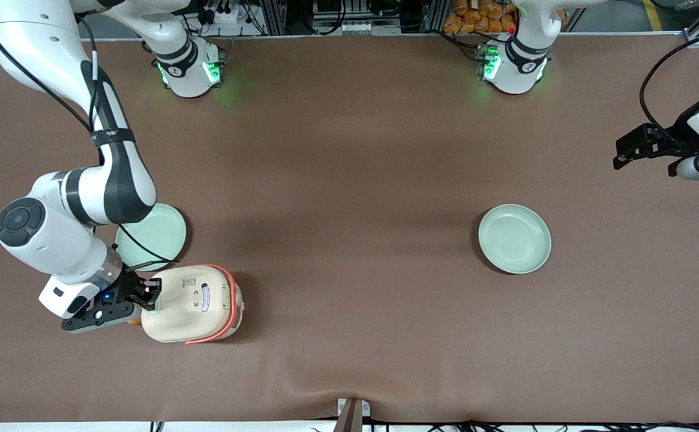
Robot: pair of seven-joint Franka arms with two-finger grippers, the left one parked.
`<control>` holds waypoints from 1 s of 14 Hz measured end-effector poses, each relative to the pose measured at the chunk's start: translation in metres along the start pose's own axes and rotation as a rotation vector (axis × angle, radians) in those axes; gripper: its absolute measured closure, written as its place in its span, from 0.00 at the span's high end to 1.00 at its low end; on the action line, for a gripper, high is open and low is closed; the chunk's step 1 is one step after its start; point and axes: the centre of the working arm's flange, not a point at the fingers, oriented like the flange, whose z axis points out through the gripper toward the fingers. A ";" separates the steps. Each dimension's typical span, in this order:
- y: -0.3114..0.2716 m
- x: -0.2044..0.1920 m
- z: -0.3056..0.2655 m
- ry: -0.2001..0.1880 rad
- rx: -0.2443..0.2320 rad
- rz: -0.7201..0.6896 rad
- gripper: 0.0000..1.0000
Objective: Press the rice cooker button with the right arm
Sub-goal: 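Press down on the rice cooker's lid button with the closed right gripper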
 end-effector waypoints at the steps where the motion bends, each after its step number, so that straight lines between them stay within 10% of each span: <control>1: 0.000 0.000 0.002 -0.003 0.000 0.000 0.01; 14: -0.001 -0.001 0.009 -0.010 0.003 0.000 0.01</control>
